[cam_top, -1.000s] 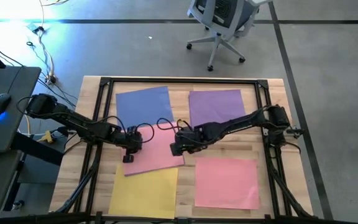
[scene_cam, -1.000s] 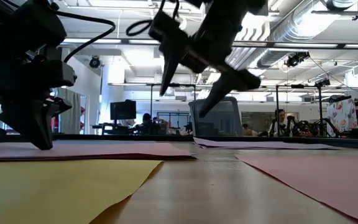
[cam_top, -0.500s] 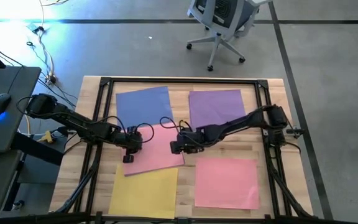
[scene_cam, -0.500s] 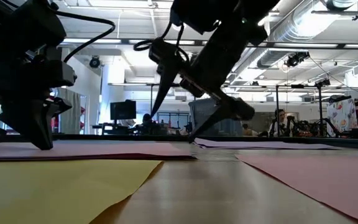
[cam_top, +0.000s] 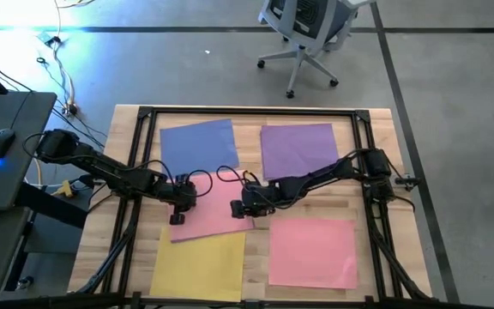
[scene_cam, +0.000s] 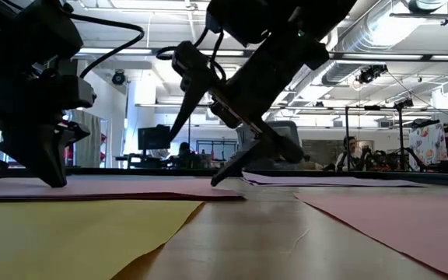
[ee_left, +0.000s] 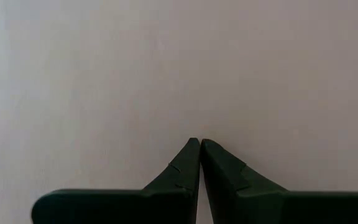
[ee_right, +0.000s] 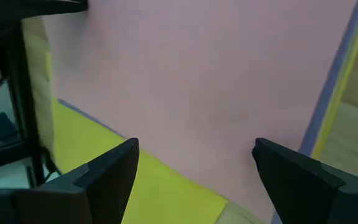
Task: Organize paper
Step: Stack the pink paper on the bottom right pink paper
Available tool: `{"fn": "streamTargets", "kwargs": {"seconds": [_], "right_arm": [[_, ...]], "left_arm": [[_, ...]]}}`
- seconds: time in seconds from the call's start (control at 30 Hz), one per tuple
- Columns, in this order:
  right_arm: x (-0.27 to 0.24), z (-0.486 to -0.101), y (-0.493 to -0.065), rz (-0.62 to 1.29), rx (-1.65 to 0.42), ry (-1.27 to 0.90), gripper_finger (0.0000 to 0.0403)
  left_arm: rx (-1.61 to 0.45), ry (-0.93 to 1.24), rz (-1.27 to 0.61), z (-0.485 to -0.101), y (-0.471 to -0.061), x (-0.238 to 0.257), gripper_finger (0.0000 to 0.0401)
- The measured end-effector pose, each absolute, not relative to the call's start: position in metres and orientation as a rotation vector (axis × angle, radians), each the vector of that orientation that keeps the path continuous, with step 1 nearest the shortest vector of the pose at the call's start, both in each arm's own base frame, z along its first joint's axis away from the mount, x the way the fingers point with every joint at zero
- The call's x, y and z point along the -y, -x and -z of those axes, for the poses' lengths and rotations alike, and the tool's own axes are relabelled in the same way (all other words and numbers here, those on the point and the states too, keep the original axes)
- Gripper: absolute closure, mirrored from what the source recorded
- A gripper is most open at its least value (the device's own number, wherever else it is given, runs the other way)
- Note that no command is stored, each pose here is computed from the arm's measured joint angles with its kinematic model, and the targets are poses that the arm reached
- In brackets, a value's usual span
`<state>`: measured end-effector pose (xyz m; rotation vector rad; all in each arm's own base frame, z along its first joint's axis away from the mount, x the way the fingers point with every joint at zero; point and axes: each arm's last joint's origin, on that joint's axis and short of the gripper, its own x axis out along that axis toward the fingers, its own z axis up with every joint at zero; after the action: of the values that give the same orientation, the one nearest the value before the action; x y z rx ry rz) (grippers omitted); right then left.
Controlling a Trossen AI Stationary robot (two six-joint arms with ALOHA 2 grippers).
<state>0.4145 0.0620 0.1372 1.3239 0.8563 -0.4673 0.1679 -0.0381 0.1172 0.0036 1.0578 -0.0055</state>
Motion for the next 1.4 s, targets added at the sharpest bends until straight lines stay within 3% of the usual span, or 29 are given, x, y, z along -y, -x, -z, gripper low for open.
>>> {"fn": "streamTargets", "kwargs": {"seconds": [0.6, 1.1, 1.3, 1.4], "right_arm": [[-0.068, -0.141, -0.412, 0.574, -0.942, -1.312, 0.0101], [-0.069, -0.146, -0.425, 0.448, -0.824, -1.316, 0.0101], [-0.071, -0.132, -0.439, 0.373, -0.715, -1.345, 0.0101], [-0.069, -0.125, -0.444, 0.426, -0.632, -1.376, 0.0101]], "left_arm": [[-1.058, -0.003, 0.006, -0.117, -0.168, 0.038, 0.0401], [-1.055, -0.003, 0.006, -0.117, -0.168, 0.038, 0.0401], [-1.055, -0.002, 0.006, -0.118, -0.168, 0.038, 0.0401], [-1.055, -0.002, 0.006, -0.118, -0.168, 0.038, 0.0401]]}}
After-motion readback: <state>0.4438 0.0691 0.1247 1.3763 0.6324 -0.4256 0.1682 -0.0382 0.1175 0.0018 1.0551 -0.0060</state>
